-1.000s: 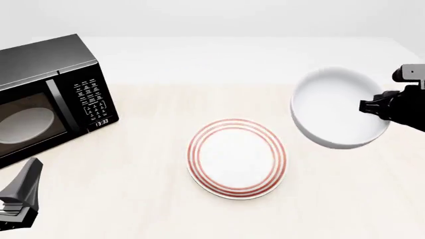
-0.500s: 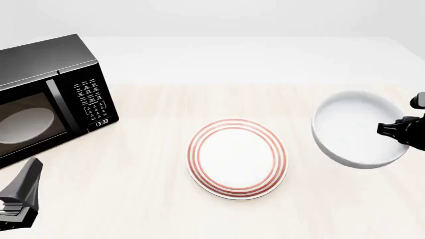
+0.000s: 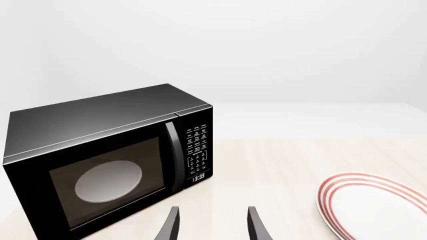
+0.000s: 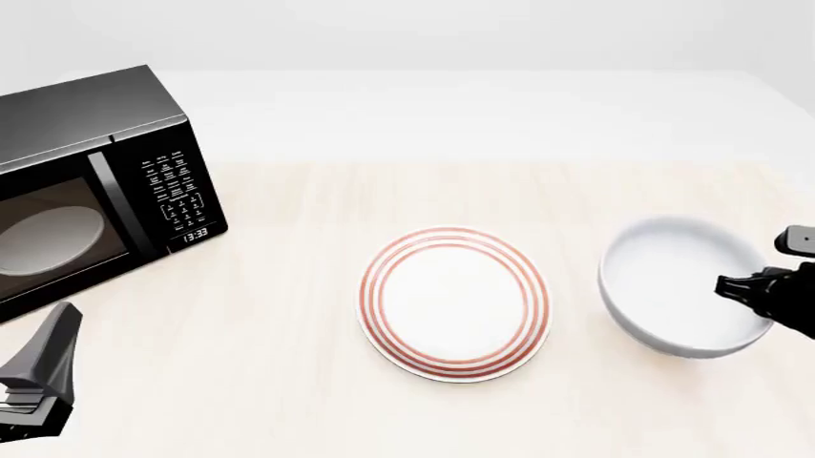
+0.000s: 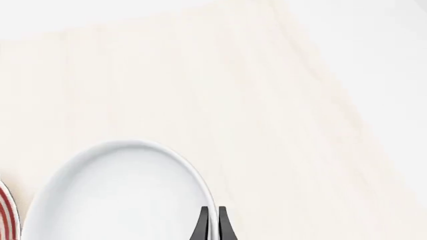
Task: Put the white bowl to the right of the plate.
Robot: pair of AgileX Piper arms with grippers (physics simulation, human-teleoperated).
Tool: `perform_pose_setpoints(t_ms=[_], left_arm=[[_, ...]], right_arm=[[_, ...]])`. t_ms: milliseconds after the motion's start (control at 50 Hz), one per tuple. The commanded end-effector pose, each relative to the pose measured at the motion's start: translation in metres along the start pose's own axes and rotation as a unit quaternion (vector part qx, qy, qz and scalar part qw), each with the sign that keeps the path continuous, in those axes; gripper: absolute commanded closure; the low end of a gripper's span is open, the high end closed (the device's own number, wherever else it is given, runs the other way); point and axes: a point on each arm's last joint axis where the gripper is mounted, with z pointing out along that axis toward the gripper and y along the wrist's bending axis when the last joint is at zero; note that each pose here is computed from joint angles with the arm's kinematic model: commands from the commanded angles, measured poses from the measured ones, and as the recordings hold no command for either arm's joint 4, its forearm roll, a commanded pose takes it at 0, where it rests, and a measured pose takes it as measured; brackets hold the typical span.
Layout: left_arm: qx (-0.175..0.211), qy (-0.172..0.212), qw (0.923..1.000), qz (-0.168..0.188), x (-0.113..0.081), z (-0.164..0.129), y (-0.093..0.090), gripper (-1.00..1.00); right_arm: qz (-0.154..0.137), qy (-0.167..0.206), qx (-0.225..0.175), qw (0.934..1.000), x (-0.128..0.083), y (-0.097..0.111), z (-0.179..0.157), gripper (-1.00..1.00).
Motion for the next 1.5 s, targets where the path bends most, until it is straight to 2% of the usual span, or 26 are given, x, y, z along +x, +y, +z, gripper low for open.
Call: perform_pose_setpoints(t_ms=[20,320,580,640,660,680,720,760,980,1100,1140,1200,1280,1300,1360,1400,1500], left_arm=[[0.0,0.0,1.0,0.0,0.0,0.0,0.0,-1.0],[0.0,0.0,1.0,0.0,0.0,0.0,0.0,-1.0],[0.0,0.0,1.0,0.0,0.0,0.0,0.0,-1.0],[0.0,0.0,1.0,0.0,0.0,0.0,0.0,-1.0],[0.0,0.0,1.0,0.0,0.0,0.0,0.0,-1.0],[0.0,0.0,1.0,0.0,0.0,0.0,0.0,-1.0],[0.0,0.0,1.0,0.0,0.0,0.0,0.0,-1.0],[0.0,0.0,1.0,0.0,0.0,0.0,0.0,-1.0],[0.0,0.0,1.0,0.0,0.0,0.0,0.0,-1.0],[0.0,0.0,1.0,0.0,0.0,0.0,0.0,-1.0],[0.0,0.0,1.0,0.0,0.0,0.0,0.0,-1.0],[0.0,0.0,1.0,0.0,0.0,0.0,0.0,-1.0],[0.0,0.0,1.0,0.0,0.0,0.0,0.0,-1.0],[0.0,0.0,1.0,0.0,0.0,0.0,0.0,-1.0],[0.0,0.0,1.0,0.0,0.0,0.0,0.0,-1.0],[0.0,0.0,1.0,0.0,0.0,0.0,0.0,-1.0],[0.0,0.0,1.0,0.0,0.0,0.0,0.0,-1.0]], right_arm=[[0.025,0.011,0.008,0.9996,0.015,-0.002,0.011,1.0],[0.021,0.026,0.007,0.9994,0.03,-0.001,0.026,1.0],[0.016,0.027,0.002,0.9995,0.031,0.002,0.029,1.0],[0.013,0.02,-0.003,0.9997,0.026,0.005,0.023,1.0],[0.036,0.013,-0.009,0.9992,0.021,0.009,0.018,1.0],[0.033,0.008,-0.011,0.9994,0.017,0.01,0.013,-1.0],[0.025,0.005,-0.009,0.9996,0.013,0.008,0.008,-1.0],[0.04,0.001,-0.012,0.9991,0.008,0.009,0.002,-1.0],[0.046,-0.033,-0.016,0.9983,-0.013,0.009,-0.035,-1.0],[0.051,-0.063,-0.022,0.9965,-0.024,0.01,-0.069,-1.0],[0.043,-0.072,-0.021,0.9962,-0.027,0.01,-0.079,-1.0],[0.046,-0.104,-0.04,0.9927,-0.031,0.015,-0.108,-1.0],[0.037,-0.132,-0.055,0.989,-0.032,0.018,-0.128,-1.0],[0.025,-0.152,-0.059,0.9862,-0.031,0.019,-0.141,-1.0],[0.028,-0.171,-0.089,0.9808,-0.028,0.025,-0.156,-1.0],[0.017,-0.18,-0.088,0.9795,-0.025,0.024,-0.162,-1.0],[0.003,-0.203,-0.127,0.9709,-0.015,0.029,-0.18,-1.0]])
